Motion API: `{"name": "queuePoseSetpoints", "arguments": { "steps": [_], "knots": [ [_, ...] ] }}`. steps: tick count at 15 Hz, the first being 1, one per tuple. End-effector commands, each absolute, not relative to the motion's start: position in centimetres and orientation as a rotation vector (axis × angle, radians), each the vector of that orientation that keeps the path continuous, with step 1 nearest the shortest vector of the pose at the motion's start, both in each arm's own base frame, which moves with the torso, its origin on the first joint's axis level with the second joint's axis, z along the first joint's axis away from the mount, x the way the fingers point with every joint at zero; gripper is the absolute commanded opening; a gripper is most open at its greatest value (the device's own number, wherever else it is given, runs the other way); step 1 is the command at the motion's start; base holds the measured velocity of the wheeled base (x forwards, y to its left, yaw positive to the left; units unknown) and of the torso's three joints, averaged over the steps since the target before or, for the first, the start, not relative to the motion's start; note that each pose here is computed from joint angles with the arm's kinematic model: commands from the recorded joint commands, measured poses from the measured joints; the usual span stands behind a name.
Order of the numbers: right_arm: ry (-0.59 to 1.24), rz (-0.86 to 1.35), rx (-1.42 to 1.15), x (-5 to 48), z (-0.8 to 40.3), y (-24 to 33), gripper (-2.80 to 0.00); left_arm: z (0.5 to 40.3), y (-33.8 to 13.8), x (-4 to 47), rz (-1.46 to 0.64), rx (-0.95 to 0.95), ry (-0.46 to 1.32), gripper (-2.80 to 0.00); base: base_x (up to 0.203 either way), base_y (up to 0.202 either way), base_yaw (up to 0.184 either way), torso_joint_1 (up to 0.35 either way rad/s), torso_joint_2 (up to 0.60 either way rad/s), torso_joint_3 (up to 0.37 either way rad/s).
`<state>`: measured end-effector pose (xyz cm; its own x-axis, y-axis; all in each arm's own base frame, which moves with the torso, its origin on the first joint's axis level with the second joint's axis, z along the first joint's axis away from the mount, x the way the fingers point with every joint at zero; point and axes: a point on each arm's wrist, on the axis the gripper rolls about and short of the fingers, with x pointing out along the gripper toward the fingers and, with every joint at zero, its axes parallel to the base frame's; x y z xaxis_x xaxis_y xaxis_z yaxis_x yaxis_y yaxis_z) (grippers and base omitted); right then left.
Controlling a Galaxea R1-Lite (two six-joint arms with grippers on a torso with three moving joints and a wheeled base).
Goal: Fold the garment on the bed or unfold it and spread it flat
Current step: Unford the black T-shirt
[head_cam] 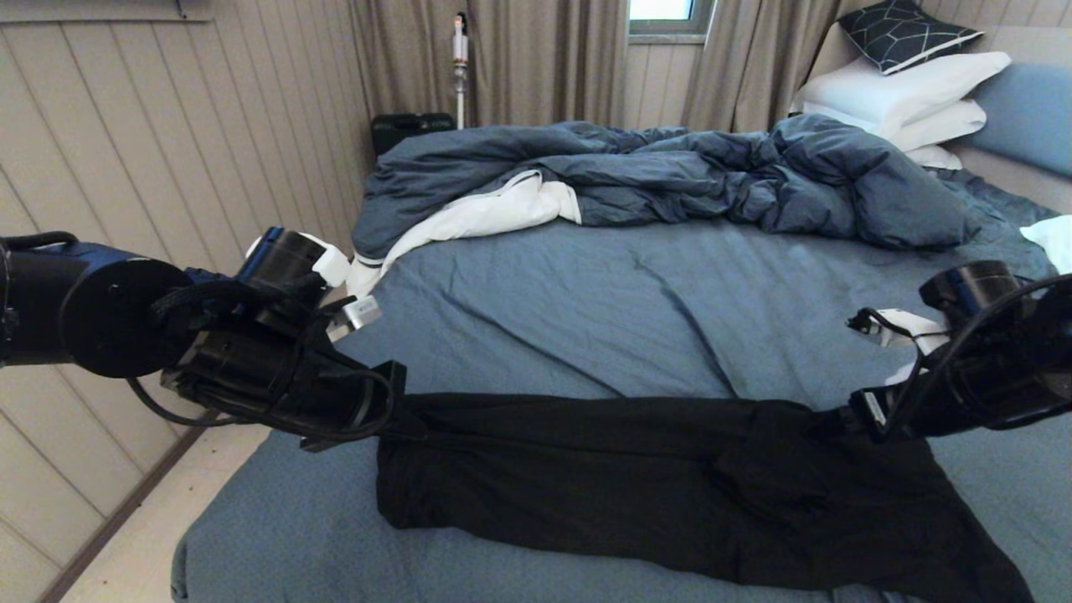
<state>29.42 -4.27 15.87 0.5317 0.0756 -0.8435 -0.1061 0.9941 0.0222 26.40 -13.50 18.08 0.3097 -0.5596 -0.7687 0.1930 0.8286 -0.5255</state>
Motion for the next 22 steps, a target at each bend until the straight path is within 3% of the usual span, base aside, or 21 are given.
{"name": "queuePoseSetpoints", "arguments": {
  "steps": [1, 2, 3, 8, 15, 22],
  "knots": [
    [1.035, 0.129, -0.038, 30.1, 15.0, -3.8, 0.0, 17.6, -13.6, 26.6, -0.505, -0.369, 1.175, -2.8, 0.0, 0.0, 0.0, 0.0, 0.0, 0.0],
    [1.043, 0.143, -0.044, 30.0, 14.7, -3.4, 0.0, 17.5, -13.6, 26.7, -0.504, -0.368, 1.18, -2.8, 0.0, 0.0, 0.0, 0.0, 0.0, 0.0],
    [1.05, 0.151, -0.049, 29.9, 14.6, -3.1, -2.8, 17.4, -13.7, 26.7, -0.502, -0.368, 1.183, -2.8, 0.0, 0.0, 0.0, 0.0, 0.0, 0.0],
    [1.039, 0.153, -0.053, 30.1, 14.9, -3.0, -2.8, 17.0, -13.6, 26.6, -0.495, -0.369, 1.196, -2.8, 0.0, 0.0, 0.0, 0.0, 0.0, 0.0],
    [0.823, 0.075, 0.008, 32.3, 20.5, -3.8, -2.8, 17.7, -13.5, 26.6, -0.5, -0.374, 1.168, -2.8, 0.0, 0.0, 0.0, 0.0, 0.0, 0.0],
    [0.804, 0.019, 0.064, 40.1, 18.2, -4.9, -2.8, 18.0, -13.7, 27.3, -0.518, -0.378, 1.096, -2.8, 0.0, 0.0, 0.0, 0.0, 0.0, 0.0]
  ]
}}
